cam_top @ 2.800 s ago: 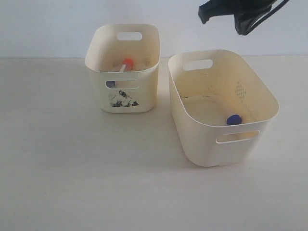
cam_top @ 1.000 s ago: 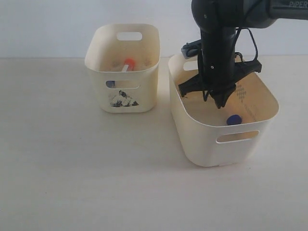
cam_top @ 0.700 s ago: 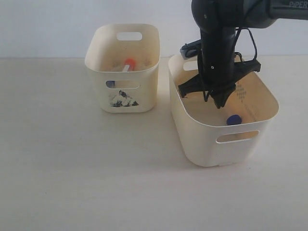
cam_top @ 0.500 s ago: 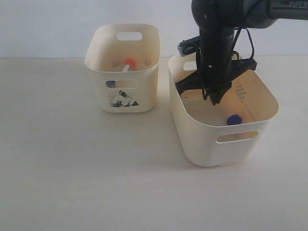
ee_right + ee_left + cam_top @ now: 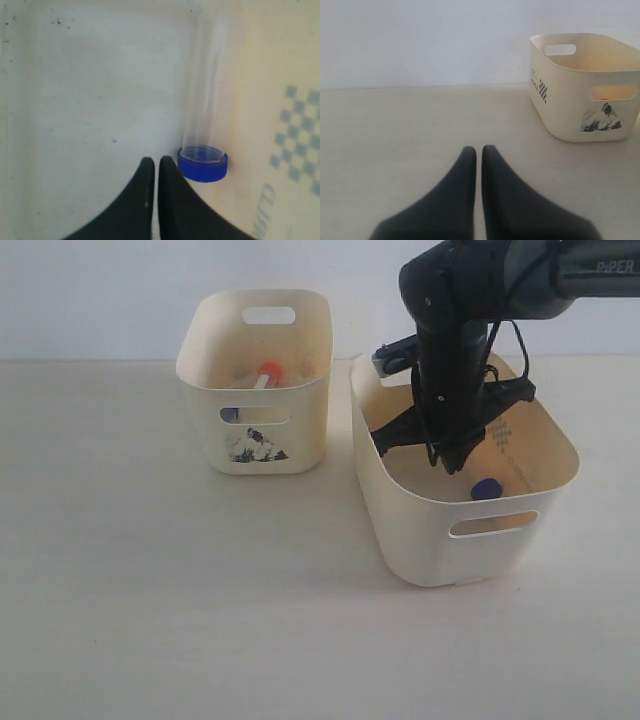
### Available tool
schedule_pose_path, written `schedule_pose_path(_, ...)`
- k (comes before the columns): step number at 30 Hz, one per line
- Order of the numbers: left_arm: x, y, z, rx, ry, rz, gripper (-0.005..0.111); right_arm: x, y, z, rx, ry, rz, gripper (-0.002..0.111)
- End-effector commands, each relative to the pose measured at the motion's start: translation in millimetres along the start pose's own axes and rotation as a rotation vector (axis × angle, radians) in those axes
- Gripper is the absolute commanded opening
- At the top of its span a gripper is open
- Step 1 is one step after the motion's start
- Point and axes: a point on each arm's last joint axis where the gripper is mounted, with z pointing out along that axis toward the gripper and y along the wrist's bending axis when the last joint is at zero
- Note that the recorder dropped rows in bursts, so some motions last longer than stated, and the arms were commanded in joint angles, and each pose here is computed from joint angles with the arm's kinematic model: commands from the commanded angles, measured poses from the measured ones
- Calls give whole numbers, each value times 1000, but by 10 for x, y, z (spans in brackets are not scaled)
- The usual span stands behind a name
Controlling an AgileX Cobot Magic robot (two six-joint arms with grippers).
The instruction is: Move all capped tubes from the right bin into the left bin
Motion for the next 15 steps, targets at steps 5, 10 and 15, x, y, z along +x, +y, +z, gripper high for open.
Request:
schedule_pose_path(5,-16,1,-5,-1,-13,-7,4,42,11,157,24,76,-21,4)
schedule_pose_path(10,-16,1,-5,-1,-13,-7,4,51,11,174,28,90,-49,33)
schedule_pose_path(15,-16,1,-5,-1,-13,-7,4,55,-23,181,69,96,-27,82)
